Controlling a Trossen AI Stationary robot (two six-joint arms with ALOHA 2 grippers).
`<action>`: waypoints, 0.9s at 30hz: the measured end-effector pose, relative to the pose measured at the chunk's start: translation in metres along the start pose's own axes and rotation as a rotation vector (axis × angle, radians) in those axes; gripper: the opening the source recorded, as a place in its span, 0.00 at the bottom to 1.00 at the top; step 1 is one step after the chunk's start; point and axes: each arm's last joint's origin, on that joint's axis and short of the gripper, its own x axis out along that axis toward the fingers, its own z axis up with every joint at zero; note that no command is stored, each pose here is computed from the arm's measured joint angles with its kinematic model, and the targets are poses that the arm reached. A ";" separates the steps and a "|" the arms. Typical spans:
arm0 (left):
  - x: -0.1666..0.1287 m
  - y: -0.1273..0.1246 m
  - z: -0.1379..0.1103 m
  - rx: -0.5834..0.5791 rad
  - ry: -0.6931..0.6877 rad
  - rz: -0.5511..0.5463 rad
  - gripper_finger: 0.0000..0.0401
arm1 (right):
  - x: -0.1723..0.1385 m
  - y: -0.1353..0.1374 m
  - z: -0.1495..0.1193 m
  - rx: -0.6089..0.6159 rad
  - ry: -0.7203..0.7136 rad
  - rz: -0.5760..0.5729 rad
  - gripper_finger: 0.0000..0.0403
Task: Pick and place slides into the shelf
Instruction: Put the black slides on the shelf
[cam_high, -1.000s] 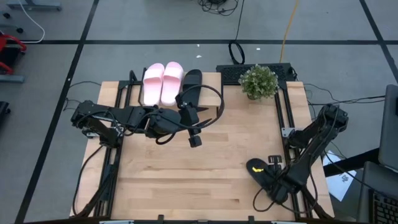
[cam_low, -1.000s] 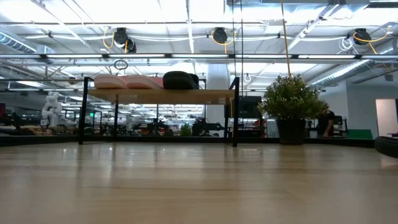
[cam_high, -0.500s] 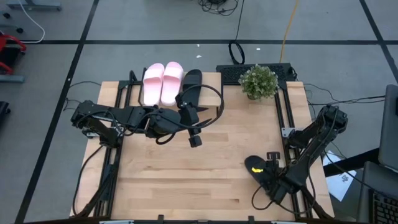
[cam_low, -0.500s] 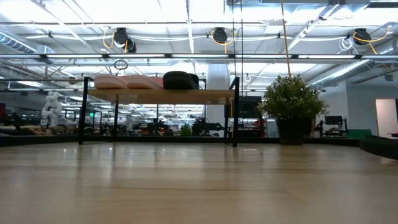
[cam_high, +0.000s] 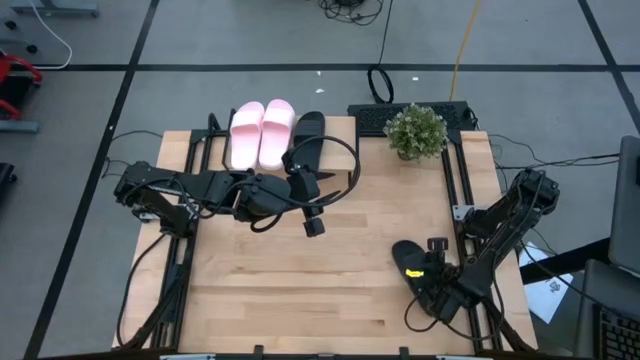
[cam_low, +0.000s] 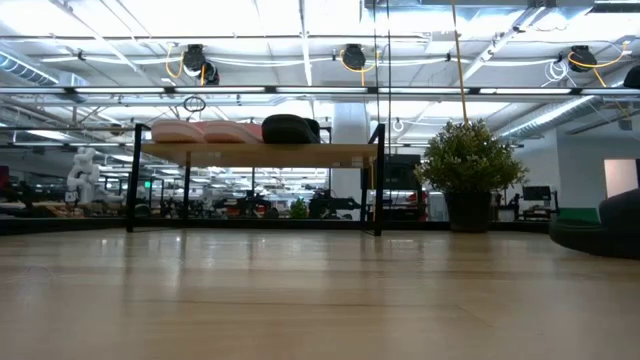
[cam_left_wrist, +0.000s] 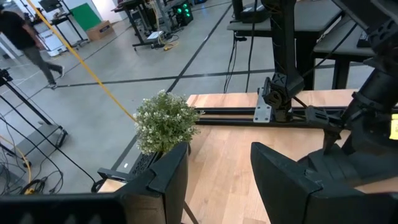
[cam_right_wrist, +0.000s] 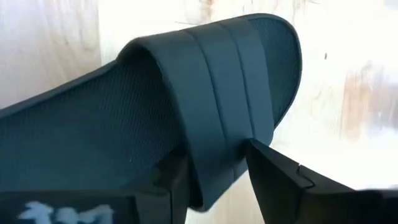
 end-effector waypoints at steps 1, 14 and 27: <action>0.000 0.000 0.000 0.000 0.000 0.000 0.44 | 0.002 0.000 -0.001 0.001 -0.004 0.001 0.33; 0.000 0.000 0.000 0.000 0.000 0.000 0.44 | 0.006 -0.002 0.000 0.016 -0.083 -0.069 0.07; -0.009 0.006 0.003 0.059 -0.005 0.061 0.44 | -0.054 -0.035 0.035 0.090 -0.310 -0.360 0.01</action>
